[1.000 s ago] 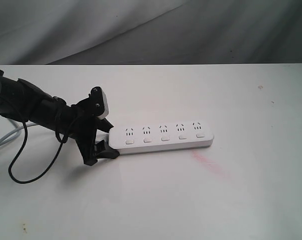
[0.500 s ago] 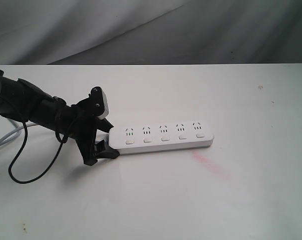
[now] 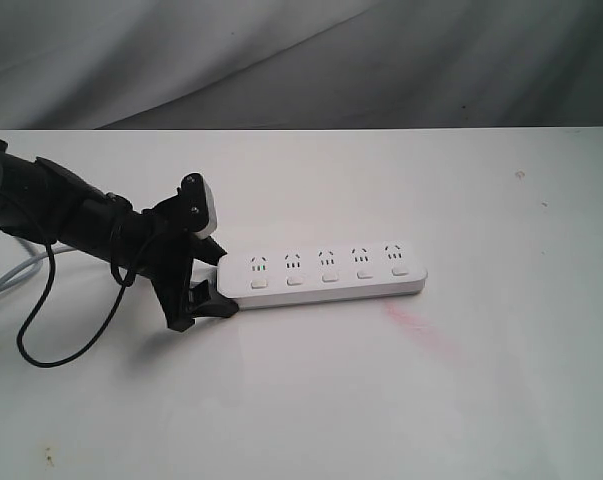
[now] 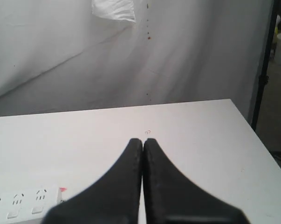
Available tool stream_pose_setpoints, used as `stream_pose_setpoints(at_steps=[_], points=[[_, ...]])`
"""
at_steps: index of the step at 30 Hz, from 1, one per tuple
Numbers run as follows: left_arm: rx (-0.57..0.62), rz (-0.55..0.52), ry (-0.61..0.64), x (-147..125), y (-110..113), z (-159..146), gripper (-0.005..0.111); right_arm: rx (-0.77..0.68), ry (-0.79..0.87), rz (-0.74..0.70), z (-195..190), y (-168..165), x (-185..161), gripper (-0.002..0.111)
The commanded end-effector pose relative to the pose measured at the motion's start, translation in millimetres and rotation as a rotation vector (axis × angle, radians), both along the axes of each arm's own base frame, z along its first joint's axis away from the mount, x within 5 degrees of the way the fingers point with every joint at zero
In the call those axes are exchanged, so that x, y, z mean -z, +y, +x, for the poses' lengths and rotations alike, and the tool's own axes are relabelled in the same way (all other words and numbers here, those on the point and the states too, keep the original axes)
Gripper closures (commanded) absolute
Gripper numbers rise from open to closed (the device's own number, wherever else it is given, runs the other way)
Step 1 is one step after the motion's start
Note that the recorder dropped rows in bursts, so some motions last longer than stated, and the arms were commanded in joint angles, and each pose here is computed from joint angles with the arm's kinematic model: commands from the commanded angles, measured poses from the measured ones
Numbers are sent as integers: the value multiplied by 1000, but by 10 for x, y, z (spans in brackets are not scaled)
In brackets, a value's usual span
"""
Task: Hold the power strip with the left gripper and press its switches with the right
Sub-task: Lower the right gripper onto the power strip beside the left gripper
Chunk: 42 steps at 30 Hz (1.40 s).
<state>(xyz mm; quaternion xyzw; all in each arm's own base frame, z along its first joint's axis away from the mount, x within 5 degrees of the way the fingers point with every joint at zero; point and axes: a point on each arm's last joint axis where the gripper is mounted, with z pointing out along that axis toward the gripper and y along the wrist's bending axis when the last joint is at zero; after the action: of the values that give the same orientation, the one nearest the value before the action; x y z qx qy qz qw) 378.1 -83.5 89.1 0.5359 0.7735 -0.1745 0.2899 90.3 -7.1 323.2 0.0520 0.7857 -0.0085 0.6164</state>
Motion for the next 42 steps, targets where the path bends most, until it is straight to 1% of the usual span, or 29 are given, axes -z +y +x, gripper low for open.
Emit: stream_pose_setpoints(at_steps=[1,6,9,12,19,24,29,32,38,42], points=[[11,-1,-2,7,-27,-2,47,-3,56,9,341,8,-293,108],[11,-1,-2,7,-27,-2,47,-110,78,-34,645,171,-481,108],[11,-1,-2,7,-27,-2,47,-198,102,-57,795,339,-511,108],[11,-1,-2,7,-27,-2,47,-289,139,-68,892,529,-462,108],[11,-1,-2,7,-27,-2,47,-496,293,-137,1001,1014,-181,108],[11,-1,-2,7,-27,-2,47,-717,356,-276,996,1378,18,108],[11,-1,-2,7,-27,-2,47,-844,469,-386,1106,1590,184,108],[11,-1,-2,7,-27,-2,47,-922,521,-481,1218,1700,119,108],[11,-1,-2,7,-27,-2,47,-1094,490,-629,1501,1990,-69,108],[11,-1,-2,7,-27,-2,47,-1197,493,-693,1713,2201,-43,108]])
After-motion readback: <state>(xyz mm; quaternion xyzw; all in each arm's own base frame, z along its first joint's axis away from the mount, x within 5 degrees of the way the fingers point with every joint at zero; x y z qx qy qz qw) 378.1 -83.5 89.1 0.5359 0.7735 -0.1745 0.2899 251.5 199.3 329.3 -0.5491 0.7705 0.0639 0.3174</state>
